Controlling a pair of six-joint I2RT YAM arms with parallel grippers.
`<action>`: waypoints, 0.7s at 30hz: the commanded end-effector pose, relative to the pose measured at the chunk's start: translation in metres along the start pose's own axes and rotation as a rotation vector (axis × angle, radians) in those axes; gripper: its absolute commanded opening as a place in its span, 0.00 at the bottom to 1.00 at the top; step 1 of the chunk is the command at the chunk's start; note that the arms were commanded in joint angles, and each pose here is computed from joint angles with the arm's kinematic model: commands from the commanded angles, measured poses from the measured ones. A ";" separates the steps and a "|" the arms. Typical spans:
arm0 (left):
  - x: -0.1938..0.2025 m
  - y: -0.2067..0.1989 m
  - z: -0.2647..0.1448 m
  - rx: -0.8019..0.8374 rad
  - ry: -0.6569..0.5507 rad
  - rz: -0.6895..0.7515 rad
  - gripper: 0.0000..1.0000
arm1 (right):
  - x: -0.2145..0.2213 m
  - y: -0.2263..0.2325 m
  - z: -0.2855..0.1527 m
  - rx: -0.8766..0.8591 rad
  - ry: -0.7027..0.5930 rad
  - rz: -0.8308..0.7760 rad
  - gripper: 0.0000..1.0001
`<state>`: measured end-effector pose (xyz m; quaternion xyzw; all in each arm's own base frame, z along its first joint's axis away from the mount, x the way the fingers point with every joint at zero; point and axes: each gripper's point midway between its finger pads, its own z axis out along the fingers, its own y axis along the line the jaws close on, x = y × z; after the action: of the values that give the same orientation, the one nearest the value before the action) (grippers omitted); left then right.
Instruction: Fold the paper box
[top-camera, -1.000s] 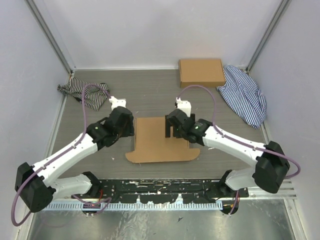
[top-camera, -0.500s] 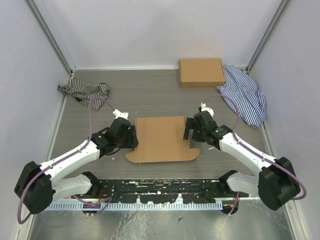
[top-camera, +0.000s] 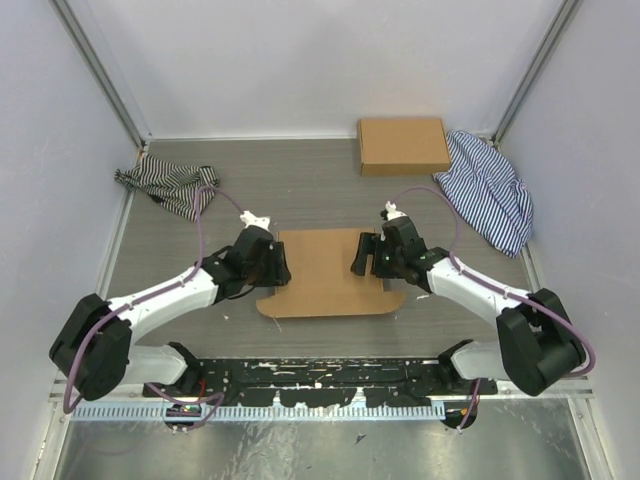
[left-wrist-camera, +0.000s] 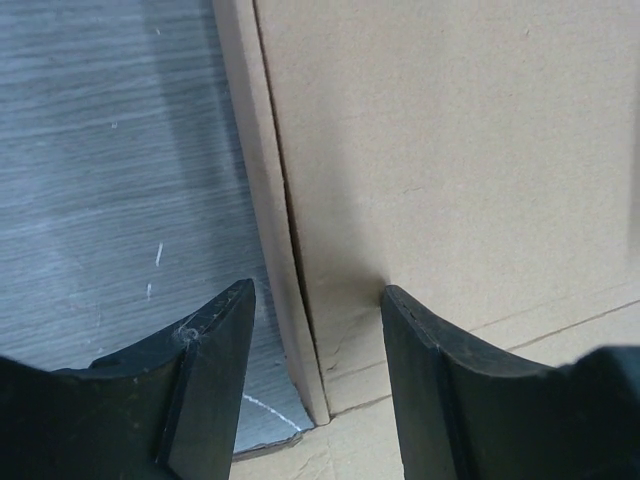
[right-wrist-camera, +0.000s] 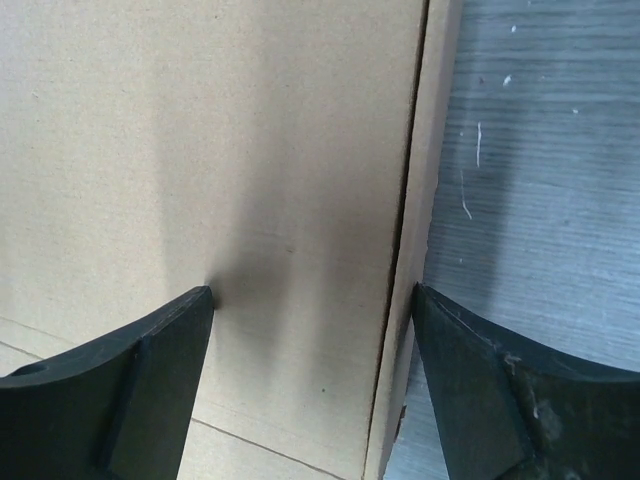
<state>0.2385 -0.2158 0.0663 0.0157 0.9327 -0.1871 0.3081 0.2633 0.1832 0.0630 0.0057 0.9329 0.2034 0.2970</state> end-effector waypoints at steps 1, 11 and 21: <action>-0.014 0.002 0.006 -0.046 -0.018 0.050 0.60 | -0.028 0.032 0.006 -0.115 -0.044 -0.042 0.83; -0.057 0.013 0.030 -0.095 -0.019 0.023 0.60 | -0.083 0.061 0.043 -0.114 -0.056 -0.072 0.79; -0.087 0.030 0.022 -0.154 -0.037 0.019 0.63 | -0.105 0.052 0.036 -0.019 -0.110 -0.074 1.00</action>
<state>0.3230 -0.1913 0.0750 -0.0143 0.9400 -0.1214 0.3185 0.3514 0.2255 0.0738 -0.0211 0.9331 0.1934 0.3026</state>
